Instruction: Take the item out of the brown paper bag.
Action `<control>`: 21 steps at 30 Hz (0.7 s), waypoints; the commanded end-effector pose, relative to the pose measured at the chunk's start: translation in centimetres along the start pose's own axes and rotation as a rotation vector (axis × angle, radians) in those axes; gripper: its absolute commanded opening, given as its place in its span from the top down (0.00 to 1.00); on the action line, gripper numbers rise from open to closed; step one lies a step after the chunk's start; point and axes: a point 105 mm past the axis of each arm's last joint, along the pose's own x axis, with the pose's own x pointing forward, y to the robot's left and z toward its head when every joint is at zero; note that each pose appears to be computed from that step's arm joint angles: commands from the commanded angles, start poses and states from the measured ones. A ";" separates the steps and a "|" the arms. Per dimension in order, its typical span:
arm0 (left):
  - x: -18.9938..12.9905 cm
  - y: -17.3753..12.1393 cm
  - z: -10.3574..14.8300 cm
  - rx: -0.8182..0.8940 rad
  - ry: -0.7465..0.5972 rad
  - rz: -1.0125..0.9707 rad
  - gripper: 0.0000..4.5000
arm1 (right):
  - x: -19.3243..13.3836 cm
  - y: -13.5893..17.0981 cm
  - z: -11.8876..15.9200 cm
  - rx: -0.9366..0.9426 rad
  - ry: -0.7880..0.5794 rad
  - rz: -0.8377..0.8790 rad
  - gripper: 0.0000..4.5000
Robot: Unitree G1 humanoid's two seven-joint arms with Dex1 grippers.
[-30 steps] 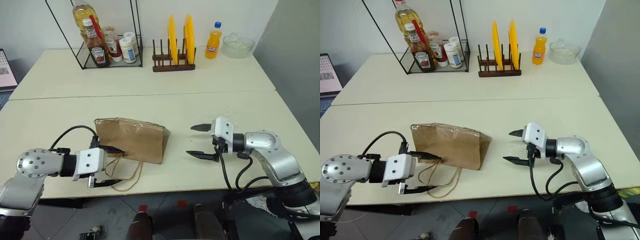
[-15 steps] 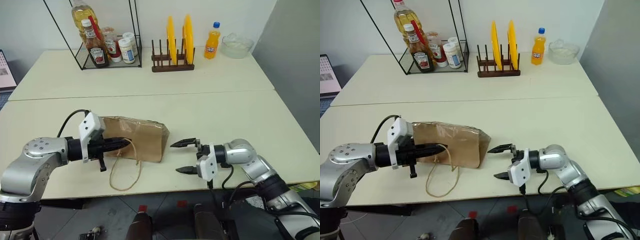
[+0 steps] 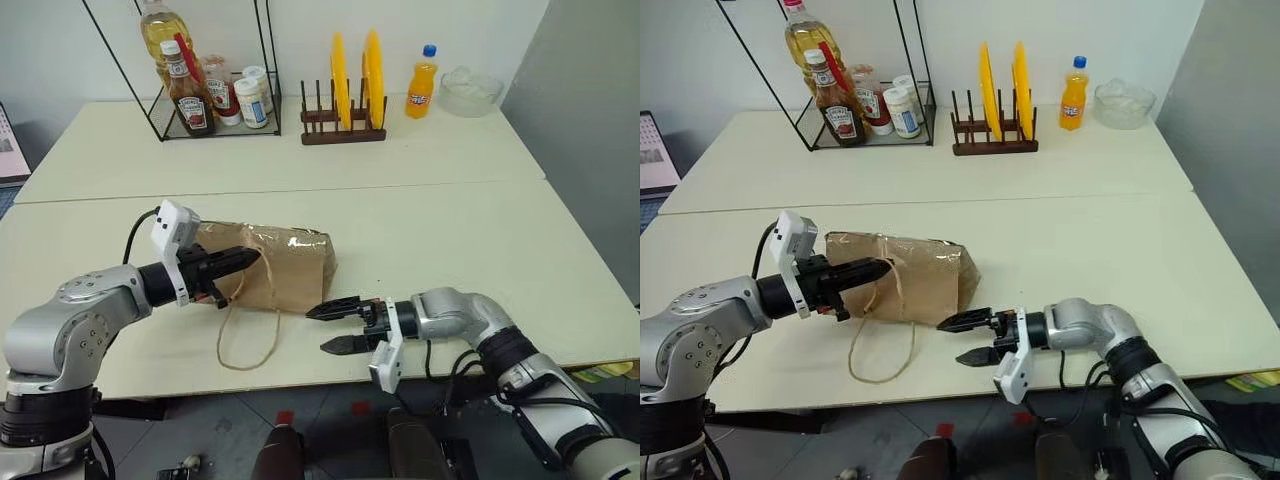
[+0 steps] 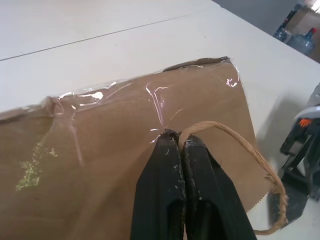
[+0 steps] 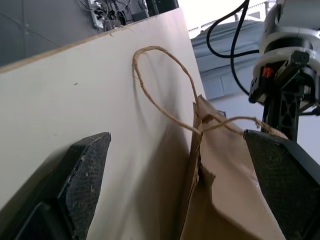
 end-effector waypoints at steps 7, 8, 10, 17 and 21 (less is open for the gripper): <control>-0.5 0.0 1.5 0.004 -0.062 0.019 1.00 | 4.9 1.6 -1.4 -0.151 0.088 0.083 0.00; -0.5 0.0 1.6 0.003 -0.064 0.020 1.00 | 5.2 1.6 -1.2 -0.156 0.087 0.081 0.00; -0.5 0.1 1.6 -0.002 -0.068 0.022 1.00 | 5.9 1.7 -0.9 -0.163 0.083 0.075 0.00; -0.6 0.2 1.5 -0.010 -0.066 0.030 1.00 | 6.2 1.7 -1.1 -0.173 0.087 0.076 0.21; -0.6 0.3 1.6 -0.013 -0.070 0.032 1.00 | 6.1 1.5 -1.2 -0.177 0.092 0.074 0.54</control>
